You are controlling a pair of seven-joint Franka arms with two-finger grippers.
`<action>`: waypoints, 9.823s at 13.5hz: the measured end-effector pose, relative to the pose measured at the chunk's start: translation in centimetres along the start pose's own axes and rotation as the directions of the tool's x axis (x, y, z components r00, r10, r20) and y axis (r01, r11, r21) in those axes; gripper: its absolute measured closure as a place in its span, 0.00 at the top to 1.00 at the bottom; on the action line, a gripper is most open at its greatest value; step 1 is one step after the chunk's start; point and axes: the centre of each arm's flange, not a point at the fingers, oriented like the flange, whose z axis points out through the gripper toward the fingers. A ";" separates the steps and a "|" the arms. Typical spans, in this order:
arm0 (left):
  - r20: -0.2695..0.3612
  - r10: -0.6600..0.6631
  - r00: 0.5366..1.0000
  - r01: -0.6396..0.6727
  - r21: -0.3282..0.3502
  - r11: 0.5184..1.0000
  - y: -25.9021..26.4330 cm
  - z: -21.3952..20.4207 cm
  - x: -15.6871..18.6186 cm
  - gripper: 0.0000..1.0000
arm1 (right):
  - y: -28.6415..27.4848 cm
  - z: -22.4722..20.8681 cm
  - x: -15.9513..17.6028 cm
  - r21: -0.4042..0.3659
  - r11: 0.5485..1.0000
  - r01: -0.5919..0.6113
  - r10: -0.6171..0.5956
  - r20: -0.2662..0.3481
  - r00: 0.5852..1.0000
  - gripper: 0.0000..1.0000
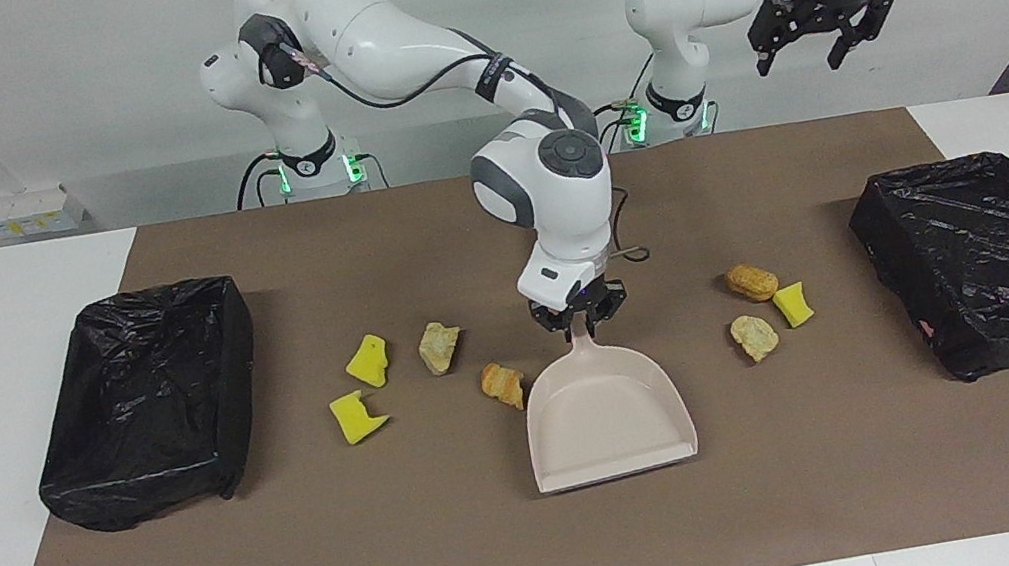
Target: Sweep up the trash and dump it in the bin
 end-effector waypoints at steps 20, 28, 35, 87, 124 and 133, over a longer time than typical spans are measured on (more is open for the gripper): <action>-0.004 0.005 1.000 -0.005 0.014 1.000 22.3 18.1 -9.1 1.00 | 13.8 1.8 3.1 0.028 0.276 0.961 -0.949 0.163 0.268 0.32; 0.003 -0.039 0.999 0.039 0.044 0.998 29.2 30.5 -12.9 1.00 | 15.5 1.9 3.3 0.051 0.119 0.992 -0.969 0.223 0.105 0.32; 0.016 -0.012 1.000 0.011 0.057 0.998 30.5 33.2 -13.1 1.00 | 12.2 1.3 2.1 0.038 0.038 0.999 -0.971 0.238 0.028 0.32; 0.080 -0.202 0.976 0.203 -0.010 0.979 7.8 31.5 4.3 0.26 | 9.4 2.6 -0.5 0.075 0.104 0.992 -0.974 0.207 0.087 0.32; 0.145 0.069 0.987 -0.055 -0.096 0.994 16.5 29.5 12.2 0.26 | 9.6 2.7 -0.6 0.080 0.136 0.988 -0.973 0.196 0.118 0.32; 0.135 0.055 0.989 -0.040 -0.115 0.993 20.5 27.0 10.3 0.26 | 9.9 2.9 -0.6 0.073 0.139 0.988 -0.974 0.189 0.123 0.32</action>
